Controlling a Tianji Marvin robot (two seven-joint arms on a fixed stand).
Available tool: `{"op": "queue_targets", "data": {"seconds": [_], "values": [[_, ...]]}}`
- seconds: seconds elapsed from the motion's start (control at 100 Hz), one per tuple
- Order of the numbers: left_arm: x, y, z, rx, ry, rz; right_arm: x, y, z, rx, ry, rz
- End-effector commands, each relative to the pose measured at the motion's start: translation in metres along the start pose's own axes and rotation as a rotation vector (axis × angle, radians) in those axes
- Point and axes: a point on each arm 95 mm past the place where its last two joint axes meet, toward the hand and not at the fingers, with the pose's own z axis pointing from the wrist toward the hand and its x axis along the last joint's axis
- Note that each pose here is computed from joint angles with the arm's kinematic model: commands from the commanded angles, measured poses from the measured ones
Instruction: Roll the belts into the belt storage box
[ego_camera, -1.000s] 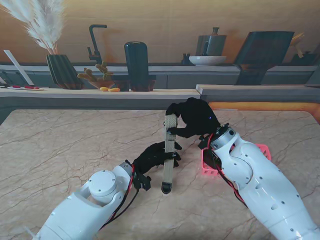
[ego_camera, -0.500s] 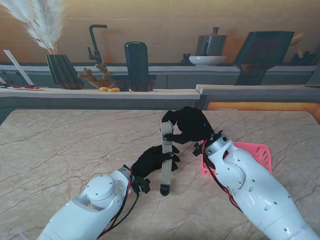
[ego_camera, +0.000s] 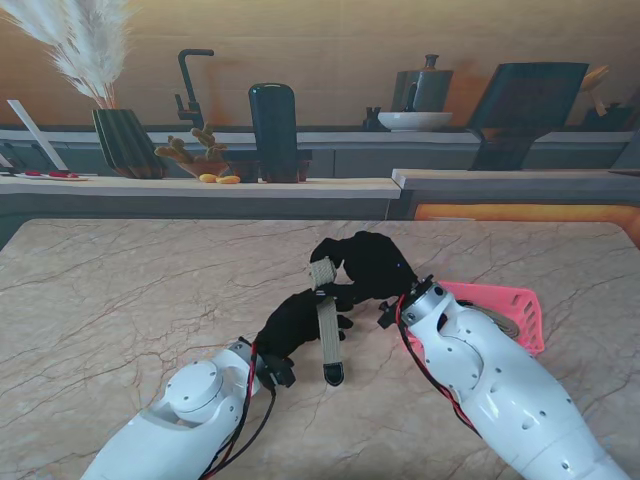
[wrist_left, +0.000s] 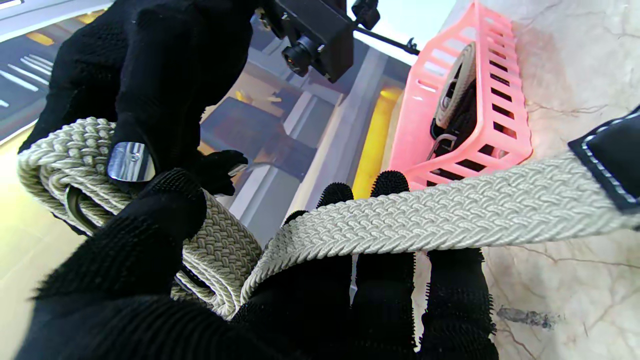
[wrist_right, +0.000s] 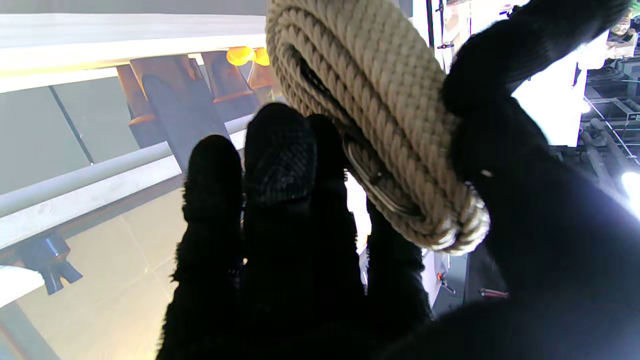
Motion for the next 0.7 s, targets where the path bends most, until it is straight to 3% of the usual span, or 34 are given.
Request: {"op": "queue_targets", "data": {"seconds": [0.0, 0.42, 0.69], "values": [[0.0244, 0.0128, 0.0064, -0.049, 0.080, 0.000, -0.0045, -0.0237, -0.0156, 0.079, -0.034, 0.010], [0.0271, 0.0063, 0.0050, -0.101, 0.096, 0.027, -0.0074, -0.0235, -0.0139, 0.059, -0.092, 0.026], [0.0286, 0.0105, 0.0046, -0.062, 0.120, -0.015, -0.0037, -0.0330, -0.0159, 0.081, -0.083, 0.046]]}}
